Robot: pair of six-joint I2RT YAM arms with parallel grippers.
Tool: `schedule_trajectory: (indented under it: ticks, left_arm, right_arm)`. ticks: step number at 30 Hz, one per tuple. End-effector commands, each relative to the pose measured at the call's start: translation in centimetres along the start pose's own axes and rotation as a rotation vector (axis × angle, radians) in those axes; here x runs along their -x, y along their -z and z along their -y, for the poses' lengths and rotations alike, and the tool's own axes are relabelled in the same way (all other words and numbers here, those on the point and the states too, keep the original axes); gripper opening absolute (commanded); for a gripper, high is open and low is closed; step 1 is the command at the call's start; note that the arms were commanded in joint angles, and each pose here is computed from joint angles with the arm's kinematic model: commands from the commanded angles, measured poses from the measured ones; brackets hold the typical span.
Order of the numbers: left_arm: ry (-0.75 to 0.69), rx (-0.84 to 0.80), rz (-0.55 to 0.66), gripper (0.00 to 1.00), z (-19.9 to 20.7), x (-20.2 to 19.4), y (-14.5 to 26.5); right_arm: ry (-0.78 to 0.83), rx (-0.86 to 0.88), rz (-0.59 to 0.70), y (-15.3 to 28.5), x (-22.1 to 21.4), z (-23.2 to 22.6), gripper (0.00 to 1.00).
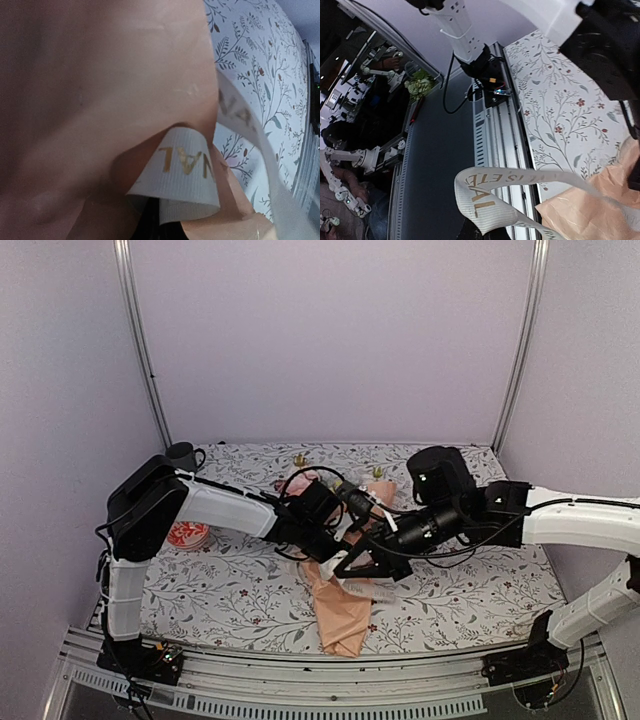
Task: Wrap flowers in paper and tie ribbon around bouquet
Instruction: Cross the ribbon over the folded bouquet.
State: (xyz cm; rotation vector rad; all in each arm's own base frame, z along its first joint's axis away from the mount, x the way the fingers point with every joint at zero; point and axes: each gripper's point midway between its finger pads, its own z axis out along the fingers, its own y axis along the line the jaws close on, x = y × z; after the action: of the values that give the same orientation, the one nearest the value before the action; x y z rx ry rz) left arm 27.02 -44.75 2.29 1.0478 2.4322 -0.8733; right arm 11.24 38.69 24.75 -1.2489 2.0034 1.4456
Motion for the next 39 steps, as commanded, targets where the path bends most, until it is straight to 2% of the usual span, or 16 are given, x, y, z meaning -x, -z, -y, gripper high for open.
schedule_trajectory:
  ticks: [1, 3, 8, 13, 21, 26, 32, 36, 39]
  left_arm:
    - [0.013, 0.015, -0.003, 0.0, -1.1, -0.4, 0.3]
    - [0.011, 0.009, 0.006, 0.0, -1.1, -0.2, 0.6]
    - [-0.007, -0.005, 0.029, 0.0, -0.8, 0.8, 1.4]
    - [-0.034, -0.005, 0.044, 0.0, -0.6, 1.9, 2.0]
    - [-0.025, -0.026, 0.131, 0.0, -0.9, 4.8, 5.2]
    - [-0.076, -0.023, 0.243, 0.0, 0.4, 8.0, 9.6]
    - [-0.111, 0.044, 0.294, 0.0, 0.3, 9.3, 12.7]
    - [-0.168, 0.037, 0.338, 0.0, 2.5, 10.2, 15.6]
    - [-0.278, 0.009, 0.384, 0.0, 6.3, 10.7, 17.8]
  right_arm:
    - [0.077, 0.246, 0.02, -3.1, 0.7, -3.0, 0.0]
    - [0.046, 0.271, -0.014, -4.3, -0.3, -2.4, 0.0]
    - [-0.046, 0.084, -0.031, -7.1, -2.2, 3.2, 0.0]
    - [-0.1, 0.05, -0.067, -9.3, -3.2, 5.7, 0.0]
    - [-0.213, -0.036, 0.051, -7.8, -4.4, 10.2, 0.0]
    - [-0.292, -0.019, 0.047, -7.4, -6.8, 11.5, 0.0]
    - [-0.43, -0.053, 0.043, -6.9, -8.2, 15.9, 0.0]
    - [-0.513, -0.065, 0.08, -6.1, -7.6, 18.4, 0.0]
    - [-0.545, -0.054, 0.09, -6.0, -7.1, 19.4, 0.0]
